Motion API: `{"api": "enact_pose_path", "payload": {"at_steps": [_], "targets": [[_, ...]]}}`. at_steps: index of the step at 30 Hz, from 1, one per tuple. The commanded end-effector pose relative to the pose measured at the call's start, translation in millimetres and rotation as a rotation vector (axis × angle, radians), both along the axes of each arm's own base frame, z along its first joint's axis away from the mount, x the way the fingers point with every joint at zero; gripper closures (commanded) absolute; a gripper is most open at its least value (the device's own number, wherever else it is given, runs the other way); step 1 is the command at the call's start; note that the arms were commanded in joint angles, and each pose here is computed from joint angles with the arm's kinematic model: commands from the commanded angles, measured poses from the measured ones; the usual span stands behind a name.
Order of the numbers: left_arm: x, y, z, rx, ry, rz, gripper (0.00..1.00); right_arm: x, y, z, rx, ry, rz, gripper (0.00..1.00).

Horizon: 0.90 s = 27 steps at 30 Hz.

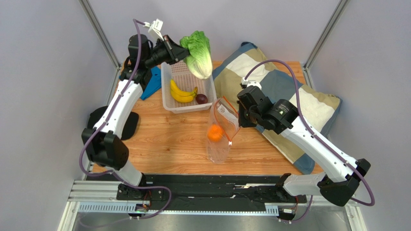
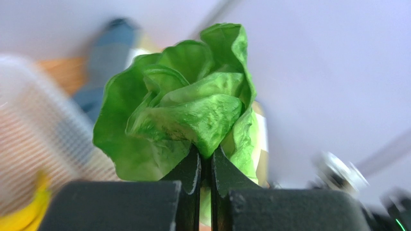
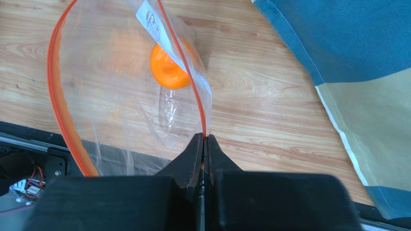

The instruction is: Open the zip-top bag and remove the fake food

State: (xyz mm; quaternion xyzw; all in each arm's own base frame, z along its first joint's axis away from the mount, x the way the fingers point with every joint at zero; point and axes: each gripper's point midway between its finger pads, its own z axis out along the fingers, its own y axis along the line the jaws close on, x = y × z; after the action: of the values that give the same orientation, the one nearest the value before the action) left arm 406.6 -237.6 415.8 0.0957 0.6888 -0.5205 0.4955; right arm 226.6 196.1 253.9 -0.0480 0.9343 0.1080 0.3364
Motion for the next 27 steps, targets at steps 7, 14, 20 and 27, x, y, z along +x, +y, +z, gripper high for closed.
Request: {"api": "enact_pose_path", "payload": {"at_steps": [7, 14, 20, 27], "targets": [[124.2, 68.4, -170.2, 0.125, 0.615, 0.609, 1.0, 1.9, -5.6, 15.9, -0.03, -0.036, 0.04, 1.0], [168.5, 78.2, -217.4, 0.159, 0.616, 0.72, 1.0, 5.6, -5.7, 15.3, -0.036, -0.034, 0.038, 1.0], [184.8, 77.0, -268.7, 0.266, 0.709, 0.701, 0.7, 8.9, -2.9, 17.0, -0.025, -0.031, 0.025, 1.0], [149.1, 86.8, -224.4, 0.417, 0.614, 0.669, 0.01, 13.2, 6.3, 29.7, 0.017, -0.04, 0.023, 1.0]]}}
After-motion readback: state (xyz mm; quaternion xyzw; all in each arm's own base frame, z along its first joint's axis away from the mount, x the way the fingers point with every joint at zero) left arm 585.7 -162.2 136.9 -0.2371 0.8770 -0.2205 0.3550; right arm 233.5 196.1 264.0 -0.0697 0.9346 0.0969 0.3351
